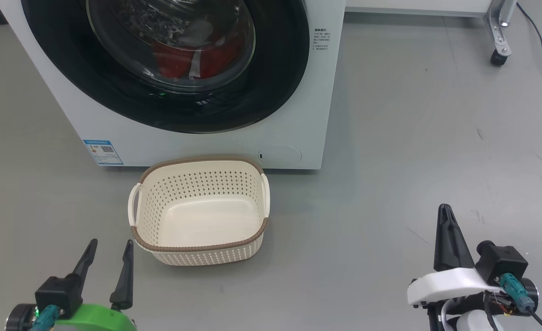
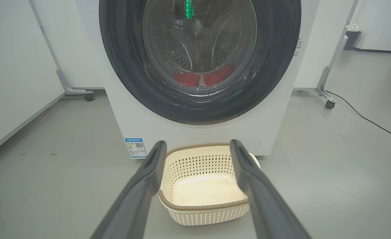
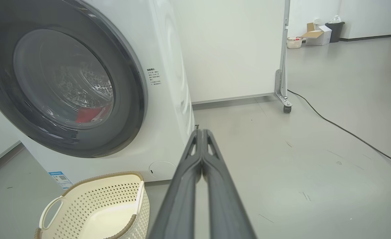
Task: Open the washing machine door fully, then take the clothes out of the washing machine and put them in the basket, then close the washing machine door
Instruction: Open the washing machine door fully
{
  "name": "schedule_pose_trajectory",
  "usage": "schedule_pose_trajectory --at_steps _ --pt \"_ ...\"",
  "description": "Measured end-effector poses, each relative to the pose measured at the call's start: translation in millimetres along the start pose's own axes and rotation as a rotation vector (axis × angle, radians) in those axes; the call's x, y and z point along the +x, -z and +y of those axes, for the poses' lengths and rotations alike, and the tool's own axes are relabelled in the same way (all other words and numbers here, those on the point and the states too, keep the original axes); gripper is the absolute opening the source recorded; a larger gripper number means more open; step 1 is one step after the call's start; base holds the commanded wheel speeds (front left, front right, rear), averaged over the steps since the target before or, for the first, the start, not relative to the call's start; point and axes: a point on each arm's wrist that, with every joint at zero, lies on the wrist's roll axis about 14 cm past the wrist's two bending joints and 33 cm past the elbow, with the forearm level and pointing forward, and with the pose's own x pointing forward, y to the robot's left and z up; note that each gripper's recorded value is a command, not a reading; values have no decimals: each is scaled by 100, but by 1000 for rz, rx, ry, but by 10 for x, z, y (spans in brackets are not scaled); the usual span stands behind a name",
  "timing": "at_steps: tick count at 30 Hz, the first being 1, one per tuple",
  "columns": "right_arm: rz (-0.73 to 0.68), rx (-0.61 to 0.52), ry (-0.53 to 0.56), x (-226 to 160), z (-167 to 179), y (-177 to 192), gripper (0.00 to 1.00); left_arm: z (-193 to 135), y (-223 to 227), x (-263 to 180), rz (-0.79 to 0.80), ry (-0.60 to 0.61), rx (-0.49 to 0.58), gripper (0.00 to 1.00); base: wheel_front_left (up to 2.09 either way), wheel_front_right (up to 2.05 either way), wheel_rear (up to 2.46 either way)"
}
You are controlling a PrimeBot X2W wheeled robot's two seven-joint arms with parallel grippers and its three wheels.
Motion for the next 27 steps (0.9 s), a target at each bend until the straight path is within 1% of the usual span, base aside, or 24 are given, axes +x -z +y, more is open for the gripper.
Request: schedule_pose_trajectory --at_steps 8,14,21,24,27 --pt "-18 16 -39 262 124 -47 0 43 40 64 14 -7 -2 100 0 0 0" --pt "-23 113 -33 543 111 -61 0 118 42 158 21 -17 13 100 0 0 0" --pt "-37 327 35 961 -33 -120 0 239 46 233 25 -49 9 100 0 0 0" --pt "-45 427 39 1173 -11 -169 0 322 72 242 35 -72 8 100 0 0 0" --pt "-55 521 17 1386 78 -236 0 384 104 250 46 -90 6 100 0 0 0"
